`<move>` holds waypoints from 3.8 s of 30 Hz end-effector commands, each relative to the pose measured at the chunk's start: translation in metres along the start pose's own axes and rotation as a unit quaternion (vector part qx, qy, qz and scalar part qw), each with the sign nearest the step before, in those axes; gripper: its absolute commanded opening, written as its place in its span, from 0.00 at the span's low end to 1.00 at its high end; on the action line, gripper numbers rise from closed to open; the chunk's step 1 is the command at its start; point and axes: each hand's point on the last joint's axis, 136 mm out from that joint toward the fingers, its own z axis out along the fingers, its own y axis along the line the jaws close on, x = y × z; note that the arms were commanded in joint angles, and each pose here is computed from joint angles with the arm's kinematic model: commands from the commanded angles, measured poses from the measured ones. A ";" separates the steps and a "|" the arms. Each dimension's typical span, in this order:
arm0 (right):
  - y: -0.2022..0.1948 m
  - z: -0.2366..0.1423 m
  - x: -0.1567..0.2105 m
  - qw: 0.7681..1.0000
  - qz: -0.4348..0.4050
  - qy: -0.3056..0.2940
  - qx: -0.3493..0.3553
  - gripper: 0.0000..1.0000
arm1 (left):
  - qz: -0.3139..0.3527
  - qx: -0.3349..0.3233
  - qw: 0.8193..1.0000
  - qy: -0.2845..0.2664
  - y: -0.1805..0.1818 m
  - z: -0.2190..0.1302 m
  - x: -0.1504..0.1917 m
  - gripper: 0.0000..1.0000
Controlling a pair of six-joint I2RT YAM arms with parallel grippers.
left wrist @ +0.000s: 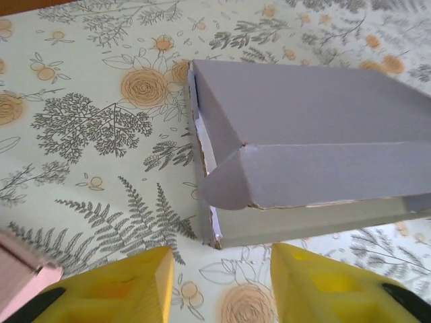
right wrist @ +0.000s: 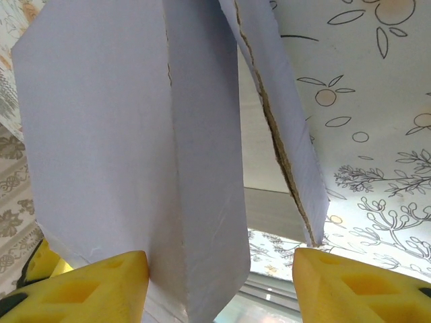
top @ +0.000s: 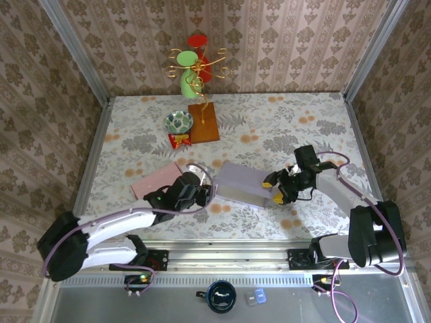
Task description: Fold the paper box
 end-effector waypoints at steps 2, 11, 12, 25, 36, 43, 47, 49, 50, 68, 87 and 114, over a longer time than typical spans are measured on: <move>-0.015 0.001 -0.001 0.999 -0.017 0.002 0.038 0.60 | -0.066 -0.016 0.998 0.010 0.009 -0.030 -0.001 0.57; -0.023 0.007 -0.007 0.998 -0.039 -0.005 0.051 0.58 | -0.154 0.022 0.986 0.059 0.020 -0.030 -0.049 0.63; -0.023 0.008 -0.008 0.998 -0.041 -0.006 0.050 0.58 | -0.161 0.028 0.984 0.073 0.024 -0.022 -0.054 0.63; -0.027 0.013 -0.020 0.995 -0.071 -0.011 0.074 0.58 | -0.094 0.071 0.964 0.237 0.006 0.069 -0.041 0.60; -0.030 0.019 -0.026 0.993 -0.084 -0.002 0.087 0.58 | -0.080 0.087 0.955 0.273 -0.003 0.097 -0.002 0.58; -0.033 0.021 -0.029 0.991 -0.093 0.003 0.099 0.54 | -0.080 0.078 0.951 0.289 0.001 0.106 0.013 0.51; -0.032 0.022 -0.032 0.990 -0.100 0.003 0.102 0.51 | -0.078 0.078 0.949 0.294 0.002 0.107 0.020 0.47; -0.032 0.023 -0.033 0.989 -0.103 0.004 0.102 0.49 | -0.081 0.078 0.949 0.296 0.003 0.107 0.023 0.44; -0.032 0.023 -0.033 0.989 -0.105 0.004 0.102 0.48 | -0.083 0.079 0.948 0.296 0.003 0.107 0.023 0.42; -0.042 0.030 -0.041 0.983 -0.130 0.013 0.132 0.36 | -0.080 0.077 0.949 0.296 0.004 0.108 0.030 0.33; -0.039 0.008 -0.050 0.966 -0.188 -0.004 0.176 0.39 | -0.067 0.072 0.950 0.295 0.003 0.109 0.031 0.27; 0.001 0.030 -0.071 0.978 -0.169 -0.006 0.120 0.27 | -0.075 0.078 0.951 0.290 -0.001 0.115 0.028 0.27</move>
